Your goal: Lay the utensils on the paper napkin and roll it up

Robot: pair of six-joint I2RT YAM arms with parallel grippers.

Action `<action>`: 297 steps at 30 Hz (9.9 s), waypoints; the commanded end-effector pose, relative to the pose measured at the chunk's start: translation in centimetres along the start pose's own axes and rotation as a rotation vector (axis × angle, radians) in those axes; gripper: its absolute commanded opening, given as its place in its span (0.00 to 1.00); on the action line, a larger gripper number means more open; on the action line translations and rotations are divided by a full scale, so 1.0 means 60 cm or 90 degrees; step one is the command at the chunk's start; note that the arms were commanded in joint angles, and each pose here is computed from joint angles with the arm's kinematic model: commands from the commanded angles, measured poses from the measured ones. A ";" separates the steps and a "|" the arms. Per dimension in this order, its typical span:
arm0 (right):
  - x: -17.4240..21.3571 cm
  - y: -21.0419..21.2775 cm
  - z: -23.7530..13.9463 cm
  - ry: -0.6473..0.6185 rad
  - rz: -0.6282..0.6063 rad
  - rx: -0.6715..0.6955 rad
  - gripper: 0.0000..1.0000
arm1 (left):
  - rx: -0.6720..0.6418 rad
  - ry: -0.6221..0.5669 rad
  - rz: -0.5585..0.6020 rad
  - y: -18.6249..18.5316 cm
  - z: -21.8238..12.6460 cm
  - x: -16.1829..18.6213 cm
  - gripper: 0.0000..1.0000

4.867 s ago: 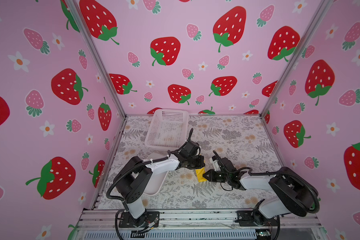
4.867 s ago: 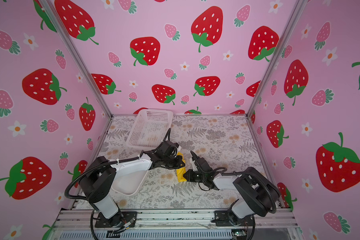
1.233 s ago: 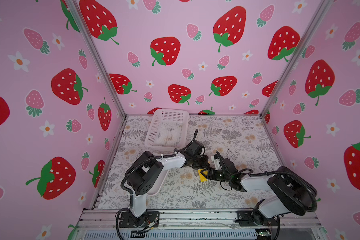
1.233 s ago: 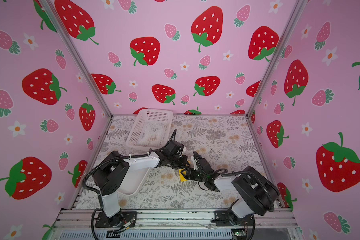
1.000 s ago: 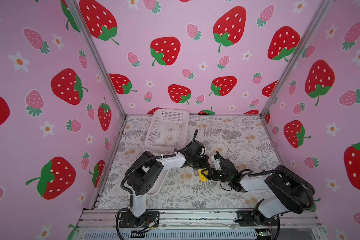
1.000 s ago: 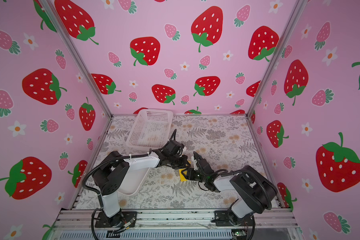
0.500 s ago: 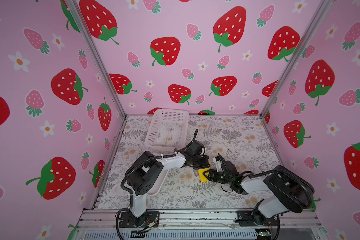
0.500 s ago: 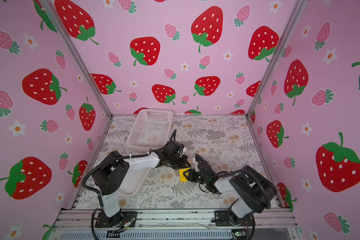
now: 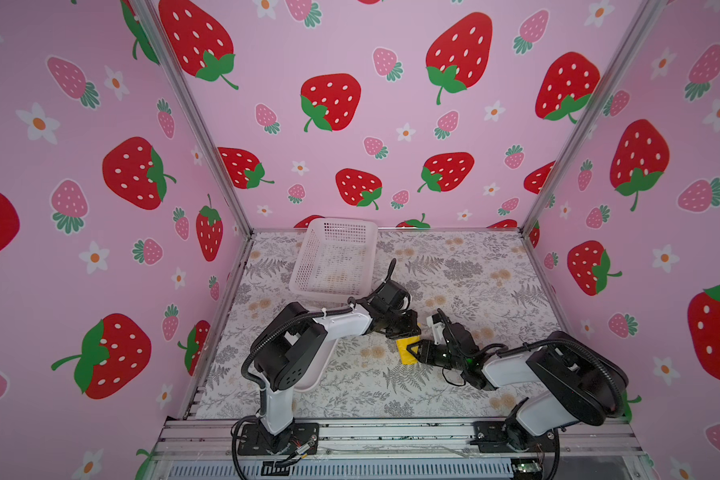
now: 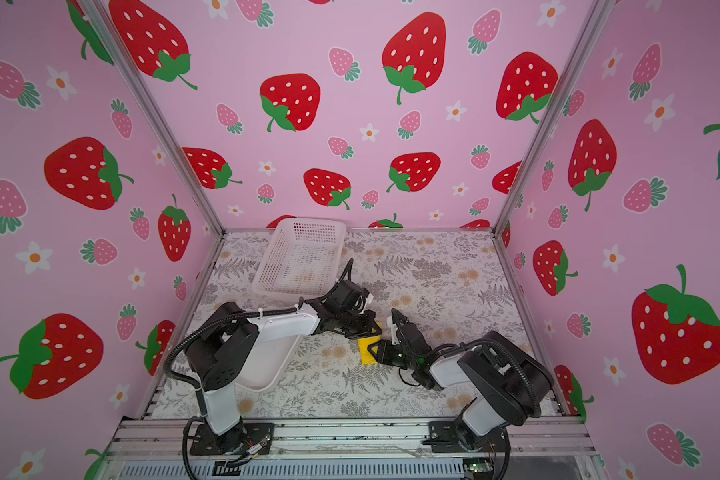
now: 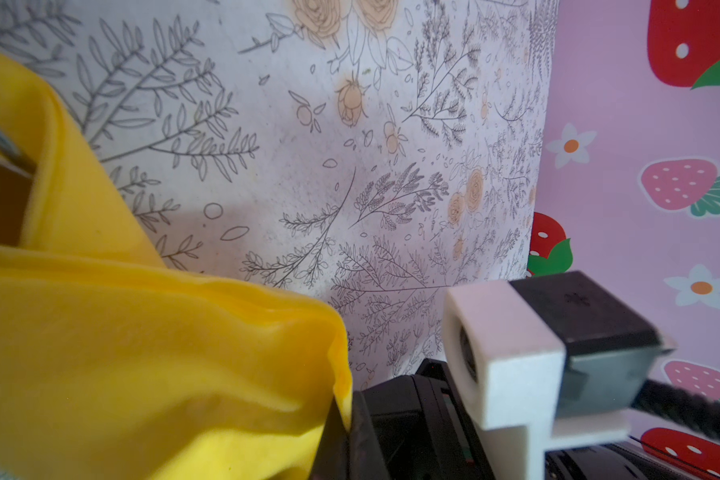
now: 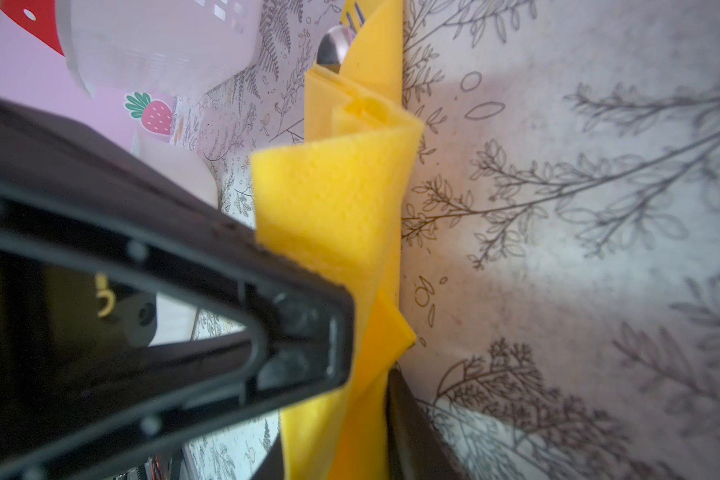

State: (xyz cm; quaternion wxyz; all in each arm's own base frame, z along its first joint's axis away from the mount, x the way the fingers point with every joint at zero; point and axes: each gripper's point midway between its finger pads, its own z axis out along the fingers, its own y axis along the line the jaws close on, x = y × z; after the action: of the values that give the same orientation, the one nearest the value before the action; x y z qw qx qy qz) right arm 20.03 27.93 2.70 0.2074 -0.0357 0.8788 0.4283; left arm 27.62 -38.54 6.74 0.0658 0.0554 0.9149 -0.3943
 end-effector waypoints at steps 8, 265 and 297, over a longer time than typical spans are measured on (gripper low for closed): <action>0.007 -0.014 0.001 0.004 0.019 0.022 0.45 | 0.027 -0.010 0.008 -0.026 0.003 -0.016 0.00; -0.006 -0.084 0.000 -0.031 0.123 0.070 0.13 | -0.001 -0.039 -0.005 0.046 -0.049 -0.036 0.13; -0.004 -0.082 0.002 -0.027 0.126 0.062 0.13 | -0.029 -0.038 -0.020 0.085 -0.022 -0.108 0.11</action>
State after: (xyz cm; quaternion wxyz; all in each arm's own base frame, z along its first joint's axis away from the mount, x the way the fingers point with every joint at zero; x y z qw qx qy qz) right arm 22.76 26.42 2.01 0.2196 0.0468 0.8678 0.4432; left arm 33.42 -33.97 3.15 0.0703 0.0157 0.9283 -0.3649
